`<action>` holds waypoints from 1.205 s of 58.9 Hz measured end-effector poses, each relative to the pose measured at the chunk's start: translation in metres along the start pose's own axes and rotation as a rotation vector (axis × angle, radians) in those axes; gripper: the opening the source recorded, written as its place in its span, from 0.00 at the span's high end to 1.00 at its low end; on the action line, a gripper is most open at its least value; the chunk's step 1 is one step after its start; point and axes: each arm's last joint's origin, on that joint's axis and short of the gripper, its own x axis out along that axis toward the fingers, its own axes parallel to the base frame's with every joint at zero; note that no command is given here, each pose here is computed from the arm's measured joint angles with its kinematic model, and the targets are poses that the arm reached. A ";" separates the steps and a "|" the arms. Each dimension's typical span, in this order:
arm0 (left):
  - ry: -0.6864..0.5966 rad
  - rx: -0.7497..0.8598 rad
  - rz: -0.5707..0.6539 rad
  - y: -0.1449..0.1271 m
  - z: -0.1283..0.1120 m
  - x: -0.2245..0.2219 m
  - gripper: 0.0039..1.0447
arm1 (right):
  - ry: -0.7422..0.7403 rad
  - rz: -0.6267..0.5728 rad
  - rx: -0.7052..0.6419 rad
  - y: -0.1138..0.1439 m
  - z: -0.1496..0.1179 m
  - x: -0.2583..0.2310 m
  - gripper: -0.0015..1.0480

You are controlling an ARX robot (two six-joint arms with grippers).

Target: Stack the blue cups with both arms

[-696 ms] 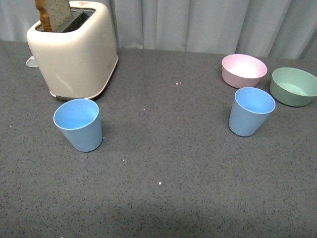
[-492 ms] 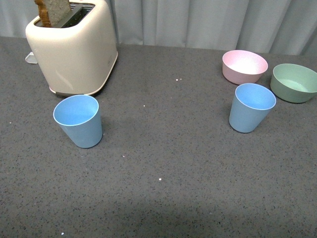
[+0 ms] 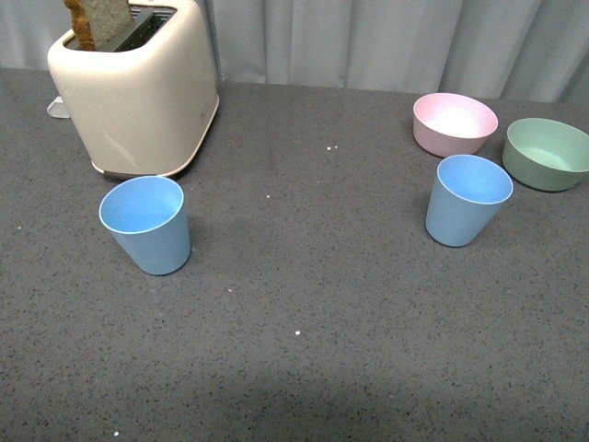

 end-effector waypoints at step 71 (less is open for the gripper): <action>0.883 -0.409 0.146 -0.007 -0.049 0.198 0.06 | 0.001 0.000 0.000 0.000 0.000 0.000 0.09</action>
